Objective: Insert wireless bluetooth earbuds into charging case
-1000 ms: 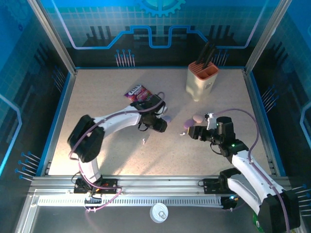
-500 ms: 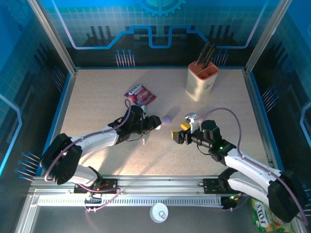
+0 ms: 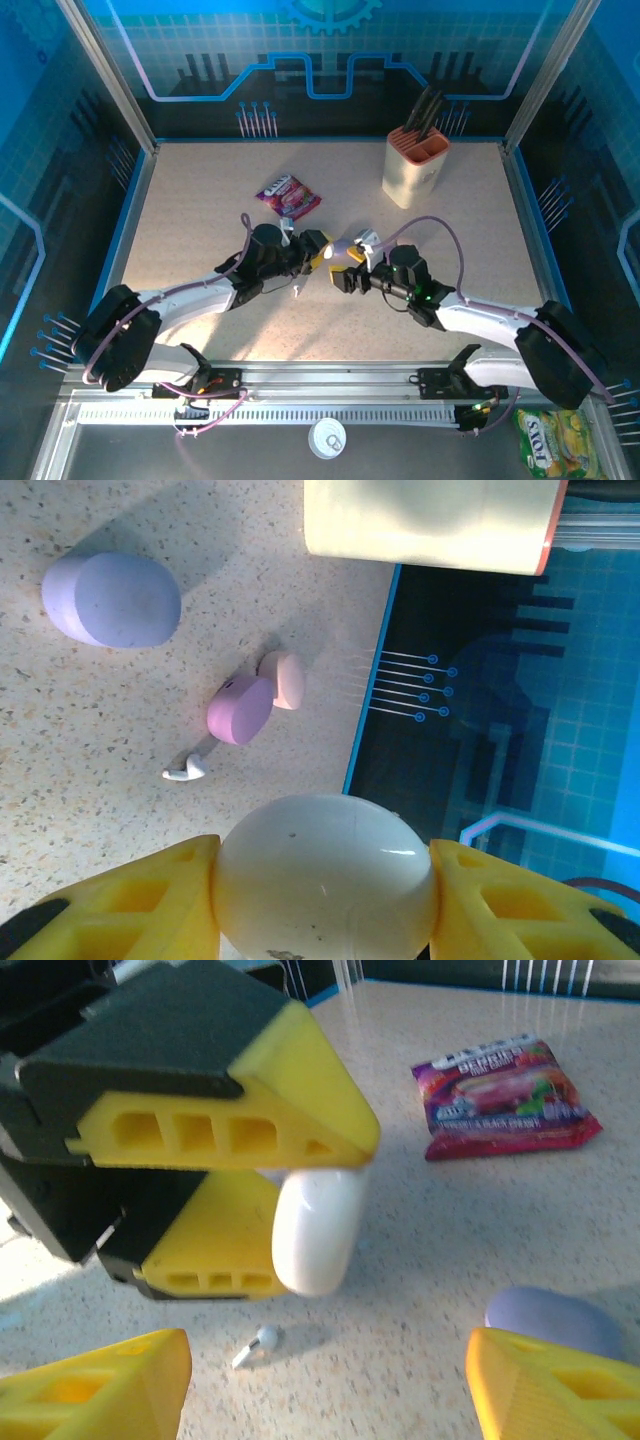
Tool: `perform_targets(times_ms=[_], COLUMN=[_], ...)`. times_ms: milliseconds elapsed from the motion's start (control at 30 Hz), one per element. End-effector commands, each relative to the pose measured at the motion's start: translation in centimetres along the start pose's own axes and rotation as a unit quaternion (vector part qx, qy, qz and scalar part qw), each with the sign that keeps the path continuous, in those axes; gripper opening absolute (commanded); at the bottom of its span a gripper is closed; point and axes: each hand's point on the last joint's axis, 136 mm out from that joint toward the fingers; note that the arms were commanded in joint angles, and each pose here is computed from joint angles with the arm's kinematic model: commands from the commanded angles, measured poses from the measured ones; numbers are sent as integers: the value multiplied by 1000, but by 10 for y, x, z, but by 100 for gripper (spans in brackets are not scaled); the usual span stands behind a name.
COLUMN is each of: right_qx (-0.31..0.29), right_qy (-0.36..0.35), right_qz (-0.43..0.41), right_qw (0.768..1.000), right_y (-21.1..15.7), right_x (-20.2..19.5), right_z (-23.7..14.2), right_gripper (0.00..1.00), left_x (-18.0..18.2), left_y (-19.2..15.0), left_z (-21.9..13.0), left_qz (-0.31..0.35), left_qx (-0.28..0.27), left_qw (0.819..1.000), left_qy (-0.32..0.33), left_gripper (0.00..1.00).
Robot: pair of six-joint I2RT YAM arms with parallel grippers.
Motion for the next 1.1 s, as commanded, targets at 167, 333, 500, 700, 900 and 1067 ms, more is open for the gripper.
perform_targets(times_ms=[167,333,500,700,900,1067], right_qx=[-56,-54,-52,-50,-36,-15], right_qy=[18,25,32,41,39,25], right_qz=[-17,-11,-5,-6,-16,-19], right_qw=[998,998,998,998,998,999], right_y=[41,44,44,42,42,38], right_x=[12,13,15,19,16,8], right_z=[21,31,33,28,16,-2], right_gripper=[57,41,20,3,2,2], left_x=[-13,-12,-8,-5,-11,-22], left_y=[-7,-8,-7,-4,9,28], left_z=[-9,-13,-17,-20,-28,-47], left_qz=[-1,2,3,8,26,113], left_qx=[11,10,3,-10,-56,-112], left_qw=[1000,1000,1000,1000,996,985], left_qy=[-28,-26,-22,-19,-60,-72], left_gripper=[47,47,47,57,93,99])
Point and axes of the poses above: each hand's point on the last joint's axis, 136 mm out from that joint toward the fingers, its own z axis out along the fingers, its own x axis along the line the jaws close on, y = z × x, and after that the axes turned 3 degrees about z, right-handed
